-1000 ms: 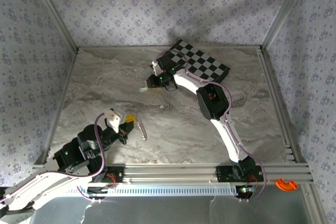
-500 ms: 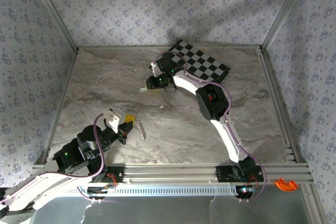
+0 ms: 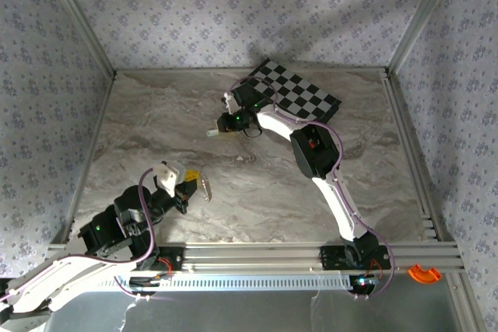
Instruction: Put the keys on the keyring
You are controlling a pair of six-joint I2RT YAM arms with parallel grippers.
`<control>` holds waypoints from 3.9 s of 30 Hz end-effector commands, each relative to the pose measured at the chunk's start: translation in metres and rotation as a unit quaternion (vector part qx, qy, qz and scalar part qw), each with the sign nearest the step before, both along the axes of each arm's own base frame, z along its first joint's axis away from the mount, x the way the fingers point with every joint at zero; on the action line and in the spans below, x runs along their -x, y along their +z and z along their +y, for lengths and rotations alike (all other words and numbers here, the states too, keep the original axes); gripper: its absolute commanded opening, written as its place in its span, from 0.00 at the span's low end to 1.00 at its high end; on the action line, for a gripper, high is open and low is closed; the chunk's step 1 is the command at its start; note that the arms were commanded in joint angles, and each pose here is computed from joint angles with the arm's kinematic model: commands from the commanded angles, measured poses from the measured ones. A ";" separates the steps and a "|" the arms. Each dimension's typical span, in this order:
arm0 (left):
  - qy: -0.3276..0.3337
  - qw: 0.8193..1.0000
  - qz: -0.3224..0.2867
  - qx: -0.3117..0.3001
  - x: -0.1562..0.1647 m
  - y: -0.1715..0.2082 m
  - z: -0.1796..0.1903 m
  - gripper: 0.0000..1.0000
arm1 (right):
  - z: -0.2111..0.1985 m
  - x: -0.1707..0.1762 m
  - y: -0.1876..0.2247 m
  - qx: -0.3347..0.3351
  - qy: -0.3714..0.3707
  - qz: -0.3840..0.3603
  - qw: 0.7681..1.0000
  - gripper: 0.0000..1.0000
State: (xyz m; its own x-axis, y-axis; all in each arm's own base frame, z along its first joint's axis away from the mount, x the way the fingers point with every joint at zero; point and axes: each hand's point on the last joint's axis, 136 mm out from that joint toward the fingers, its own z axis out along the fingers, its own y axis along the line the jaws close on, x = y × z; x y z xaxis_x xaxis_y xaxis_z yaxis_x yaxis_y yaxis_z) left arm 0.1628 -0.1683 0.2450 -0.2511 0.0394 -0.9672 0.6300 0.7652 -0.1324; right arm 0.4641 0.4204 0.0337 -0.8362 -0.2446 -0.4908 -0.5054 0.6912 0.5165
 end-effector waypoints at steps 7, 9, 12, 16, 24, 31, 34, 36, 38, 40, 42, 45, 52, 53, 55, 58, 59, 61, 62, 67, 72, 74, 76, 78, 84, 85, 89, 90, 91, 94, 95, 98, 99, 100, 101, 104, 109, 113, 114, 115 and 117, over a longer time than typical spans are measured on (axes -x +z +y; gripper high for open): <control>0.012 1.000 -0.010 0.017 -0.003 0.010 0.002 0.00 | 0.001 0.036 -0.023 0.021 0.030 0.053 0.998 0.21; 0.011 1.000 -0.009 0.016 -0.003 0.009 0.001 0.00 | 0.001 0.035 -0.023 0.021 0.030 0.053 0.998 0.20; 0.011 1.000 -0.009 0.016 -0.003 0.009 0.001 0.00 | 0.001 0.036 -0.022 0.020 0.030 0.053 0.998 0.19; 0.010 1.000 -0.007 0.015 -0.003 0.008 0.001 0.00 | 0.001 0.036 -0.021 0.011 0.027 0.054 0.998 0.19; 0.004 1.000 -0.004 0.017 -0.002 0.008 -0.001 0.00 | 0.000 0.036 -0.018 -0.004 0.023 0.056 0.998 0.16; 0.002 1.000 0.000 0.012 -0.002 0.007 -0.003 0.00 | -0.005 0.033 -0.016 -0.010 0.013 0.055 0.998 0.13; 0.001 1.000 0.000 0.012 -0.002 0.006 -0.004 0.00 | -0.006 0.032 -0.014 -0.016 0.010 0.052 0.998 0.11; 0.002 1.000 0.002 0.010 -0.003 0.005 -0.004 0.00 | -0.007 0.032 -0.011 -0.024 0.008 0.049 0.998 0.09; 0.002 1.000 0.003 0.009 -0.003 0.004 -0.004 0.00 | -0.009 0.031 -0.006 -0.038 0.005 0.045 0.998 0.08; 0.002 1.000 0.003 0.010 -0.003 0.004 -0.004 0.00 | -0.011 0.029 -0.001 -0.051 0.000 0.042 0.998 0.06; 0.000 1.000 0.003 0.010 -0.002 0.005 -0.004 0.00 | -0.013 0.029 0.003 -0.060 -0.004 0.040 0.997 0.04; -0.002 1.000 0.003 0.010 -0.002 0.004 -0.005 0.00 | -0.020 0.029 0.012 -0.072 -0.008 0.028 0.997 0.01; -0.001 1.000 0.003 0.008 -0.002 0.004 -0.004 0.00 | -0.049 0.057 0.018 -0.048 0.006 0.019 0.999 0.00; -0.001 1.000 0.003 0.008 -0.002 0.003 -0.005 0.00 | -0.055 0.063 0.021 -0.043 0.008 0.014 0.999 0.00; 0.001 1.000 0.001 0.007 -0.003 0.003 -0.004 0.00 | -0.067 0.078 0.021 -0.029 0.009 0.013 0.999 0.00; -0.001 1.000 0.001 0.004 -0.003 0.004 -0.006 0.00 | -0.084 0.101 0.022 -0.008 0.016 0.021 1.000 0.00; -0.004 1.000 0.001 0.003 -0.003 0.005 -0.007 0.00 | -0.090 0.109 0.024 -0.002 0.019 0.023 1.000 0.00; -0.005 1.000 0.003 0.001 -0.003 0.005 -0.007 0.00 | -0.102 0.125 0.027 0.015 0.024 0.027 0.999 0.00; -0.004 1.000 0.003 0.000 -0.003 0.005 -0.008 0.00 | -0.110 0.139 0.023 0.030 0.029 0.035 0.999 0.00; -0.001 1.000 0.003 -0.007 -0.006 0.003 -0.009 0.00 | -0.136 0.182 0.025 0.072 0.036 0.040 0.996 0.00; -0.011 1.000 0.001 -0.013 -0.006 -0.001 -0.015 0.00 | -0.142 0.220 0.033 0.087 0.067 0.029 0.994 0.00; -0.022 1.000 0.001 -0.020 -0.006 -0.005 -0.020 0.00 | -0.142 0.233 0.035 0.083 0.083 0.033 0.993 0.00; -0.032 0.999 0.002 -0.026 -0.006 -0.008 -0.026 0.00 | -0.142 0.247 0.038 0.077 0.101 0.035 0.991 0.00; -0.045 0.998 0.004 -0.031 -0.005 -0.010 -0.033 0.00 | -0.142 0.260 0.042 0.070 0.117 0.029 0.990 0.00; -0.061 0.997 0.001 -0.040 -0.006 -0.016 -0.043 0.00 | -0.138 0.284 0.053 0.035 0.147 0.006 0.988 0.00; -0.062 0.997 0.001 -0.039 -0.006 -0.016 -0.044 0.00 | -0.137 0.288 0.055 0.030 0.153 -0.001 0.988 0.00; -0.068 0.997 0.001 -0.044 -0.006 -0.018 -0.046 0.00 | -0.131 0.298 0.067 0.002 0.175 -0.042 0.984 0.00; -0.070 0.997 0.001 -0.043 -0.006 -0.018 -0.047 0.00 | -0.128 0.300 0.074 -0.011 0.182 -0.059 0.981 0.00; -0.070 0.997 0.002 -0.044 -0.006 -0.019 -0.047 0.00 | -0.127 0.302 0.080 -0.021 0.185 -0.074 0.980 0.00; -0.072 0.997 0.002 -0.041 -0.005 -0.018 -0.047 0.00 | -0.124 0.305 0.096 -0.049 0.197 -0.105 0.973 0.00; -0.073 0.996 0.003 -0.042 -0.005 -0.019 -0.047 0.00 | -0.124 0.307 0.100 -0.055 0.202 -0.109 0.972 0.00; -0.074 0.996 0.003 -0.041 -0.004 -0.018 -0.047 0.00 | -0.122 0.311 0.113 -0.074 0.212 -0.125 0.967 0.00; -0.075 0.996 0.002 -0.039 -0.004 -0.018 -0.047 0.00 | -0.121 0.311 0.119 -0.082 0.213 -0.130 0.965 0.00; -0.076 0.996 0.002 -0.039 -0.004 -0.017 -0.048 0.00 | -0.120 0.312 0.125 -0.089 0.213 -0.135 0.964 0.00; -0.076 0.996 0.001 -0.037 -0.004 -0.017 -0.048 0.00 | -0.119 0.312 0.130 -0.097 0.214 -0.139 0.962 0.00; -0.077 0.996 0.002 -0.037 -0.004 -0.017 -0.048 0.00 | -0.117 0.314 0.147 -0.121 0.215 -0.151 0.957 0.00; -0.081 0.996 0.001 -0.035 -0.003 -0.015 -0.050 0.00 | -0.116 0.315 0.162 -0.137 0.213 -0.165 0.953 0.00; -0.085 0.996 0.002 -0.036 -0.003 -0.014 -0.052 0.00 | -0.117 0.315 0.167 -0.140 0.209 -0.170 0.953 0.00; -0.086 0.996 0.002 -0.034 -0.003 -0.014 -0.052 0.00 | -0.117 0.315 0.168 -0.140 0.210 -0.171 0.953 0.00; -0.089 0.996 0.002 -0.033 -0.002 -0.014 -0.053 0.00 | -0.117 0.315 0.169 -0.140 0.211 -0.172 0.952 0.00; -0.094 0.995 0.002 -0.029 0.000 -0.012 -0.054 0.00 | -0.118 0.317 0.170 -0.139 0.212 -0.173 0.952 0.00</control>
State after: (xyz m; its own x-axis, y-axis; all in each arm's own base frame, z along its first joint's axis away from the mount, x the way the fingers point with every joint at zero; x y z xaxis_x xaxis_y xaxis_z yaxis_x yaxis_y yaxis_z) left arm 0.1633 -0.2159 0.2102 -0.2810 0.1986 -0.9389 0.7421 0.6654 -0.0813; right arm 0.1510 0.2996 0.1851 -0.4889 -0.3691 -0.7904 -0.8695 0.2789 0.4076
